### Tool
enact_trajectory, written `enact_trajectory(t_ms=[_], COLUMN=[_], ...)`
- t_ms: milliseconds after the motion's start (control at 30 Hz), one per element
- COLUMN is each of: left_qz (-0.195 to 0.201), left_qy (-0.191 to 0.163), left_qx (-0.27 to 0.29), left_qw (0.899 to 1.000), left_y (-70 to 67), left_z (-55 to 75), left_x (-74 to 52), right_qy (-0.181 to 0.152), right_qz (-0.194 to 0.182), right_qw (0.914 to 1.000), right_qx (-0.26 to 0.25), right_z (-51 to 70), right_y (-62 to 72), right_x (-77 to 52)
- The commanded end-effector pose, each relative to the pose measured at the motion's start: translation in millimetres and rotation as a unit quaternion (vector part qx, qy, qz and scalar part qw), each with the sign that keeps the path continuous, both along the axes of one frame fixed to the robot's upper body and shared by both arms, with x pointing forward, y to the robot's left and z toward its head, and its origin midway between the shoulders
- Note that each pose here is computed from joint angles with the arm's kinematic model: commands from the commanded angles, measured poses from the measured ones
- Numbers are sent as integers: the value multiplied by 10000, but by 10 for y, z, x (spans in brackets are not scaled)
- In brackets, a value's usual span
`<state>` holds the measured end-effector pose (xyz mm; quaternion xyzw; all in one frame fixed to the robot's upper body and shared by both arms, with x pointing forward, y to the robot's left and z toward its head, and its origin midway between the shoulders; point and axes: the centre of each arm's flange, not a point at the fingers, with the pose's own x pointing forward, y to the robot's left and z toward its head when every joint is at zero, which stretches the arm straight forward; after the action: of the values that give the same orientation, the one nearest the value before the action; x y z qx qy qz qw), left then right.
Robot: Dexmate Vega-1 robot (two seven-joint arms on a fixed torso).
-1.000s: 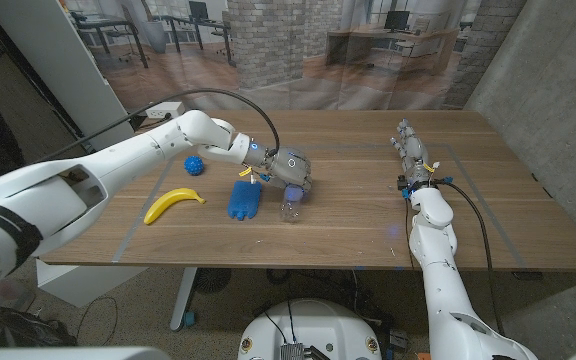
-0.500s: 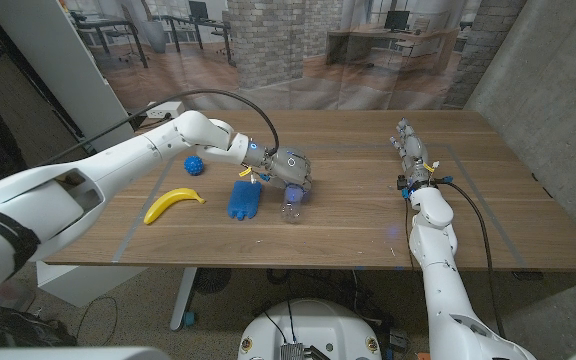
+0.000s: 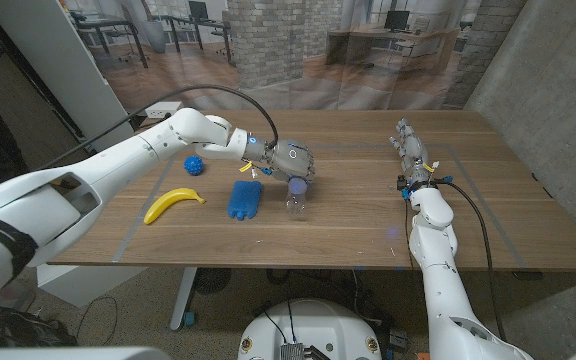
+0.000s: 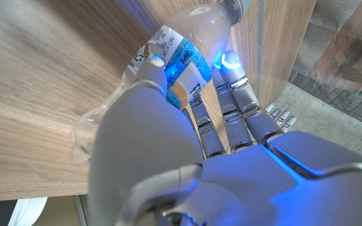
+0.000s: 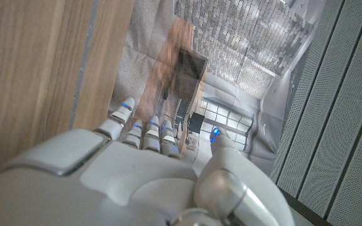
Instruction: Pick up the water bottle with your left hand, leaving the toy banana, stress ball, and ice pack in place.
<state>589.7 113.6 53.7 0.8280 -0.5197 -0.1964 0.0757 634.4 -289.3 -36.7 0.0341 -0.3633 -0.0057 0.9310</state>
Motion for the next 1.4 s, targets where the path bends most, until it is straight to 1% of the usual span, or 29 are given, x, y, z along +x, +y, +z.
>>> enact_trajectory(t_ms=[33, 133, 700, 1067, 1400], left_qz=[-74, -90, -194, -283, -333], left_qy=[-162, -221, -484, -656, -799], left_qx=[-172, -238, -522, -725, -951], left_qw=[9997, 9994, 9973, 9948, 9917], left_y=[-11, -19, -56, -72, -63], left_z=[101, 143, 294, 396, 455], left_x=[-36, -47, -102, -173, -233], right_qy=[-33, -38, -67, -84, -100], right_qz=[-30, -32, -41, -52, -65], right_qw=[10000, 10000, 10000, 9999, 9999], right_qx=[-12, -16, -48, -69, -76], right_z=[12, 17, 46, 54, 42], right_y=[-2, -2, 1, 3, 7], right_x=[-37, -42, -61, -88, -134])
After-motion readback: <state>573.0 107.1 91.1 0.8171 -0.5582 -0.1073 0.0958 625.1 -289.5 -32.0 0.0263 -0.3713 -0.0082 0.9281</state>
